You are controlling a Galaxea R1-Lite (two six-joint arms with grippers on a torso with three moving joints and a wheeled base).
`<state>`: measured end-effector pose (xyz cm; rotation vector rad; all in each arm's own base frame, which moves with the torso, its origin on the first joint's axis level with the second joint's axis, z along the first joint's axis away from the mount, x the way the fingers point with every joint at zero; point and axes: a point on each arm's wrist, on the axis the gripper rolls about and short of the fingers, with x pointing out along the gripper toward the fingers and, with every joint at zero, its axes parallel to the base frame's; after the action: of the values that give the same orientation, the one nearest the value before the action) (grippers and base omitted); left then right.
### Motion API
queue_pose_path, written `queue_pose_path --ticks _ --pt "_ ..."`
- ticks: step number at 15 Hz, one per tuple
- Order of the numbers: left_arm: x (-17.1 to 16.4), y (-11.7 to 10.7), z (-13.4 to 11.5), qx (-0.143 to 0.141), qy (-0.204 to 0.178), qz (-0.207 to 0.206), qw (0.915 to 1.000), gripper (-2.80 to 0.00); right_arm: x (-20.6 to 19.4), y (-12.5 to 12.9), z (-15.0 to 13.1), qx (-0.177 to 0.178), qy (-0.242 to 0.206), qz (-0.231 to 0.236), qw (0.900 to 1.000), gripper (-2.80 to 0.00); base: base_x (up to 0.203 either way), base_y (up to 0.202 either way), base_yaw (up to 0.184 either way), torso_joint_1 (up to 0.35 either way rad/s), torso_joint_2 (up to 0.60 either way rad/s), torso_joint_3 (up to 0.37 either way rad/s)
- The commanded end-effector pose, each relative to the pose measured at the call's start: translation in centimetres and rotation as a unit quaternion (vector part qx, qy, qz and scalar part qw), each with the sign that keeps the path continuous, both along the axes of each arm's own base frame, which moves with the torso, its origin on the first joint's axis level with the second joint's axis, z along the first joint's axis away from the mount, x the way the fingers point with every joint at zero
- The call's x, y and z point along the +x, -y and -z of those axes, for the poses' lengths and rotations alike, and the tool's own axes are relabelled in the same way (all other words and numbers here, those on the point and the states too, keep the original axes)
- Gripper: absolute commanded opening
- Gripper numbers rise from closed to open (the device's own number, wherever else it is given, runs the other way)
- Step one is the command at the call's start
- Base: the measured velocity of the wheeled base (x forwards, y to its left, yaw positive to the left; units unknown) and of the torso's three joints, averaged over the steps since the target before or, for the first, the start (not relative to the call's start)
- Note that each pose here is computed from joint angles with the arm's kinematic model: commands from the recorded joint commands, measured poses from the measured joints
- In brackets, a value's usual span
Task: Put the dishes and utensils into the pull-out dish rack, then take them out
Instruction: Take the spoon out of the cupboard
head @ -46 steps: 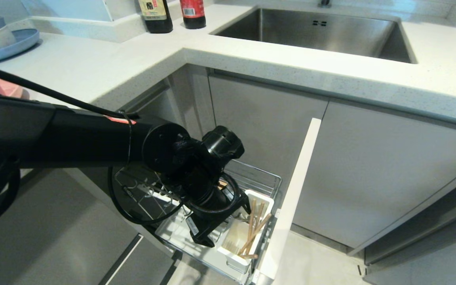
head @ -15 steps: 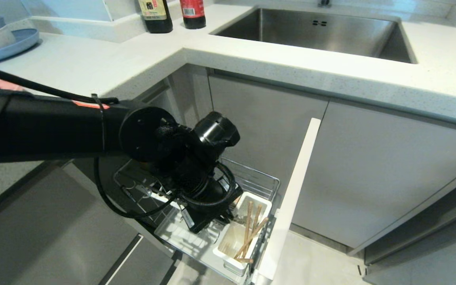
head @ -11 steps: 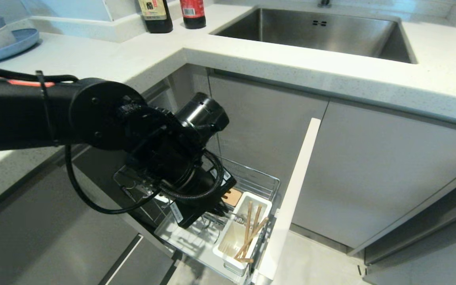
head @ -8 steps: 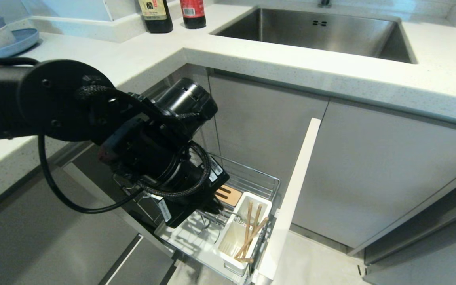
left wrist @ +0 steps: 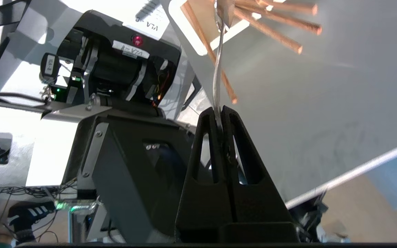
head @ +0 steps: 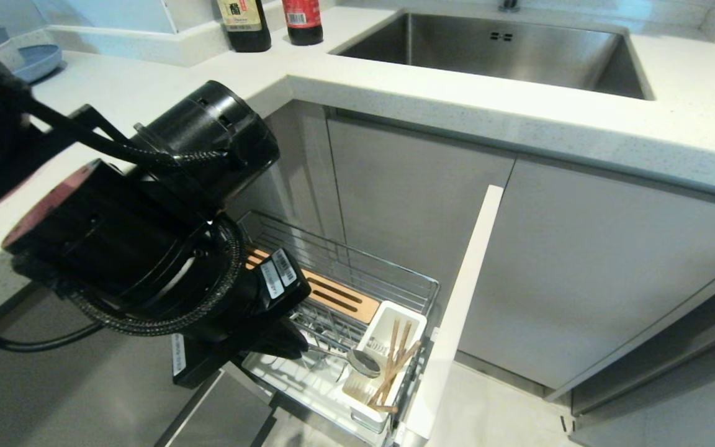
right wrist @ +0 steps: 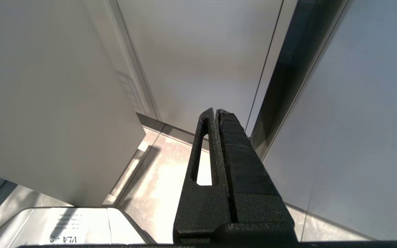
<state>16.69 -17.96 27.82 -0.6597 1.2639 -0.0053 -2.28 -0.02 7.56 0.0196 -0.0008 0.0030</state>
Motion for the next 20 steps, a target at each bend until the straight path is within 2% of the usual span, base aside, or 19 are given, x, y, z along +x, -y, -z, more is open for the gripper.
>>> queue_pose_path --ticks 1,4,7,9,11,13,14,17,19,20 --pt "-1.1 -1.1 -1.1 -0.014 0.011 0.0 0.9998 -2.8 0.0 0.0 0.0 0.0 0.0 0.0 1.0 -2.8 0.0 0.0 0.0 0.0 0.0 0.0" --pt "-2.5 -2.4 -2.5 -0.035 0.032 0.001 0.9989 -2.8 0.0 0.0 0.0 0.0 -0.001 -0.001 1.0 -2.8 0.0 0.0 0.0 0.0 0.0 0.0" --pt "-4.2 -4.6 -4.6 -0.043 0.1 -0.023 0.9938 -2.8 0.0 0.0 0.0 0.0 0.0 0.0 1.0 -2.8 0.0 0.0 0.0 0.0 0.0 0.0" --pt "-5.3 -6.3 -6.5 -0.044 0.167 -0.036 0.9843 -2.8 0.0 0.0 0.0 0.0 0.0 0.0 1.0 -2.8 0.0 0.0 0.0 0.0 0.0 0.0" --pt "-6.3 -8.5 -9.1 -0.069 0.229 -0.064 0.9688 -2.8 0.0 0.0 0.0 0.0 0.0 0.0 1.0 -2.8 0.0 0.0 0.0 0.0 0.0 0.0" --pt "-7.3 -11.2 -11.4 -0.082 0.295 -0.097 0.9469 -2.8 0.0 0.0 0.0 0.0 0.0 -0.001 1.0 -2.8 0.0 0.0 0.0 0.0 0.0 0.0" --pt "-8.1 -12.6 -12.5 -0.091 0.333 -0.11 0.932 -2.8 0.0 0.0 0.0 0.0 0.0 0.0 1.0 -2.8 0.0 0.0 0.0 0.0 0.0 0.0" --pt "-12.6 -16.4 -15.3 -0.126 0.456 -0.115 0.8734 -2.8 0.0 0.0 0.0 0.0 -0.001 0.0 1.0 -2.8 0.0 0.0 0.0 0.0 0.0 0.0" --pt "-15.5 -17.5 -16.2 -0.121 0.51 -0.125 0.8425 -2.8 0.0 0.0 0.0 0.0 -0.001 0.0 1.0 -2.8 0.0 0.0 0.0 0.0 0.0 0.0" --pt "-17.0 -17.8 -16.4 -0.107 0.534 -0.139 0.8272 -2.8 0.0 0.0 0.0 0.0 0.0 0.0 1.0 -2.8 0.0 0.0 0.0 0.0 0.0 0.0"
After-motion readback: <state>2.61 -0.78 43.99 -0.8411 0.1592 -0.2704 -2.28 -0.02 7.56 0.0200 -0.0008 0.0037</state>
